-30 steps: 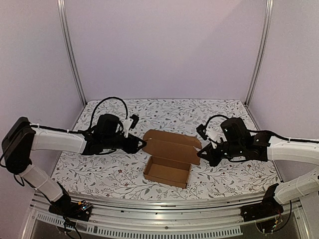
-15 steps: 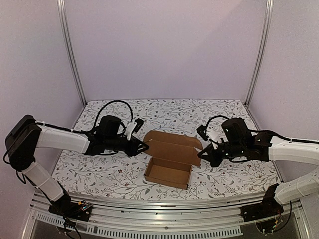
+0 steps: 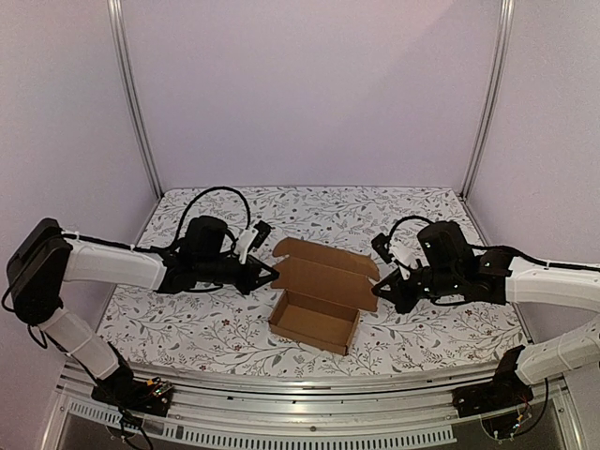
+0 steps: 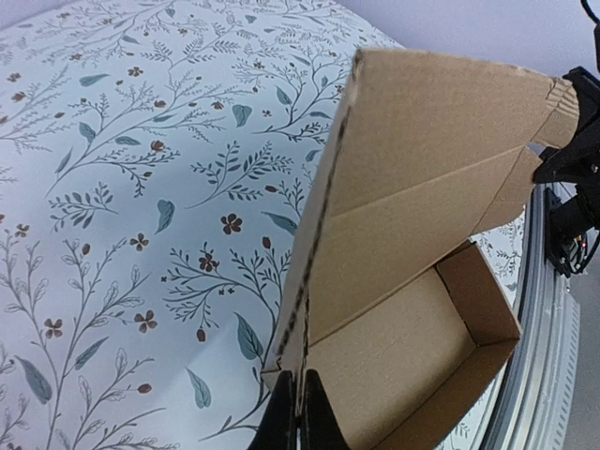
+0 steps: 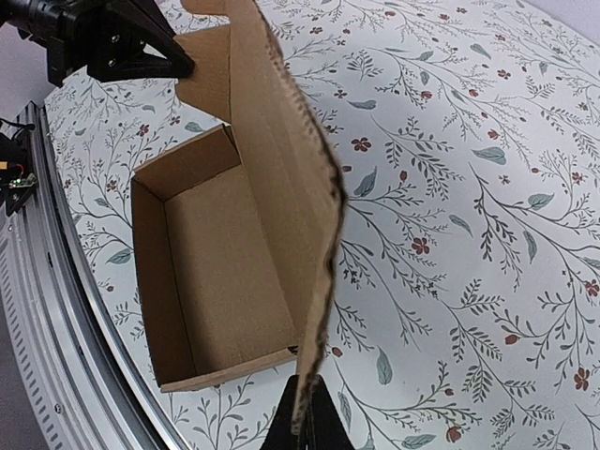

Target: Fold the paper box

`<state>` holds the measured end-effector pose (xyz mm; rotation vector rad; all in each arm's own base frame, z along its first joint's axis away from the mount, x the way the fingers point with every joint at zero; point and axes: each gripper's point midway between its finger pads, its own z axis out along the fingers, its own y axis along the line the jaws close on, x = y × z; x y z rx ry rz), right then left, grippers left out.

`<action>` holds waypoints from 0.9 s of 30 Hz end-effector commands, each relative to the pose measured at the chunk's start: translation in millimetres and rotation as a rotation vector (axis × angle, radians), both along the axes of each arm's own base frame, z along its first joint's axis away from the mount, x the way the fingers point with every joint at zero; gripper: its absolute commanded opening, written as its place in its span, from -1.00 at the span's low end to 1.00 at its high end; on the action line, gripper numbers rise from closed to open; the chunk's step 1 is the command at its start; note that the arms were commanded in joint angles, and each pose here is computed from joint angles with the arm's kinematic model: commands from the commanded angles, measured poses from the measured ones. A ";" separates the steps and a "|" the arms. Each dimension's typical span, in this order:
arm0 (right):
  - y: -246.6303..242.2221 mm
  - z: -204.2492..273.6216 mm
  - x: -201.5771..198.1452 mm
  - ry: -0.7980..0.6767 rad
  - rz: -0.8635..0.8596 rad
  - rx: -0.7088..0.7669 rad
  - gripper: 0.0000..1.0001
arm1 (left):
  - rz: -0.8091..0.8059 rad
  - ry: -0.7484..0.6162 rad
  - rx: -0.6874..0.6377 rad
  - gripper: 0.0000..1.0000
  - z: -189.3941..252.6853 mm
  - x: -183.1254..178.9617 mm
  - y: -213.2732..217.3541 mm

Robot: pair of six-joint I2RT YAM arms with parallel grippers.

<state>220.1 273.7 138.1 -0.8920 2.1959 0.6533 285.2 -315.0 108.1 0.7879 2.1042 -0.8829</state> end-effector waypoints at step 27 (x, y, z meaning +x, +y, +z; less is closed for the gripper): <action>35.7 19.9 3.1 -0.132 -0.342 0.108 -1.00 | 0.377 -0.139 0.040 -1.00 14.3 -57.2 -7.9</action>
